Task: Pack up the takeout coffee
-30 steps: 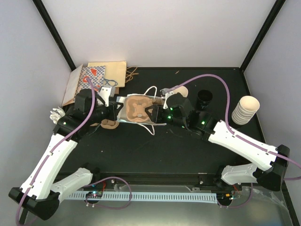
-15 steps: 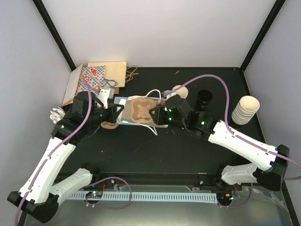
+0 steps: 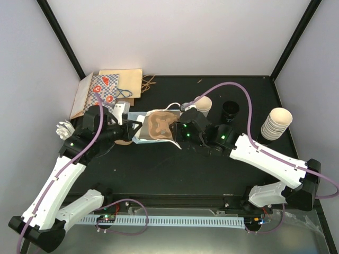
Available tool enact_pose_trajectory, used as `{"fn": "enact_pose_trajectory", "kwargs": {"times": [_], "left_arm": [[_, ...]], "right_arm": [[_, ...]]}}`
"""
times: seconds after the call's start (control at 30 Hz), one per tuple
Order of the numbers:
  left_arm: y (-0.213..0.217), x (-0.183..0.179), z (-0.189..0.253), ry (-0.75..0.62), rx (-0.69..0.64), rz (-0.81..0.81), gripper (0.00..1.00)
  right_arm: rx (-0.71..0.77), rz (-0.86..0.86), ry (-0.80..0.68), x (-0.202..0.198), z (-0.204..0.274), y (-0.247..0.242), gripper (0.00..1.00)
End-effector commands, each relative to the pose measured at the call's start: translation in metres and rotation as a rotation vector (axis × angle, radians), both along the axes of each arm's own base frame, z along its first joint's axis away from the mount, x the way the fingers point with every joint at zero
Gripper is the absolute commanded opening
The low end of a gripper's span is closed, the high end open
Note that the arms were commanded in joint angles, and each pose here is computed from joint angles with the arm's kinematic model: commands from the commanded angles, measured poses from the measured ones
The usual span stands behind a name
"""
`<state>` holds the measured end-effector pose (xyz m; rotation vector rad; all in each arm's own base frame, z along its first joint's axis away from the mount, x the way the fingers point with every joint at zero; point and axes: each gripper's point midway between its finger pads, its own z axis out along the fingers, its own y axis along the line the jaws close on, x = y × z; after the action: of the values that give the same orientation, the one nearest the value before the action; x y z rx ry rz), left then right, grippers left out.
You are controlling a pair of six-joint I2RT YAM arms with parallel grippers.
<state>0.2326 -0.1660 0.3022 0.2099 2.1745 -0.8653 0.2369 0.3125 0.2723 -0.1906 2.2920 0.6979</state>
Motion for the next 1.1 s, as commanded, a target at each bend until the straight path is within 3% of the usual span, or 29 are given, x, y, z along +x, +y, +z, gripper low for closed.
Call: {"fn": "enact_pose_trajectory", "kwargs": {"times": [0.0,0.4,1.07], "left_arm": [[-0.006,-0.006,0.009,-0.005,-0.056,-0.026,0.02],[-0.001,-0.003,0.005,0.023,-0.064,0.028,0.02],[-0.015,-0.017,-0.007,0.084,-0.155,-0.051,0.02]], "right_arm": [[-0.025,-0.018,-0.034,0.004,0.007,0.002,0.38],[-0.067,0.033,-0.059,-0.004,-0.014,0.012,0.38],[-0.225,-0.003,-0.116,0.01,-0.018,0.005,0.38]]}}
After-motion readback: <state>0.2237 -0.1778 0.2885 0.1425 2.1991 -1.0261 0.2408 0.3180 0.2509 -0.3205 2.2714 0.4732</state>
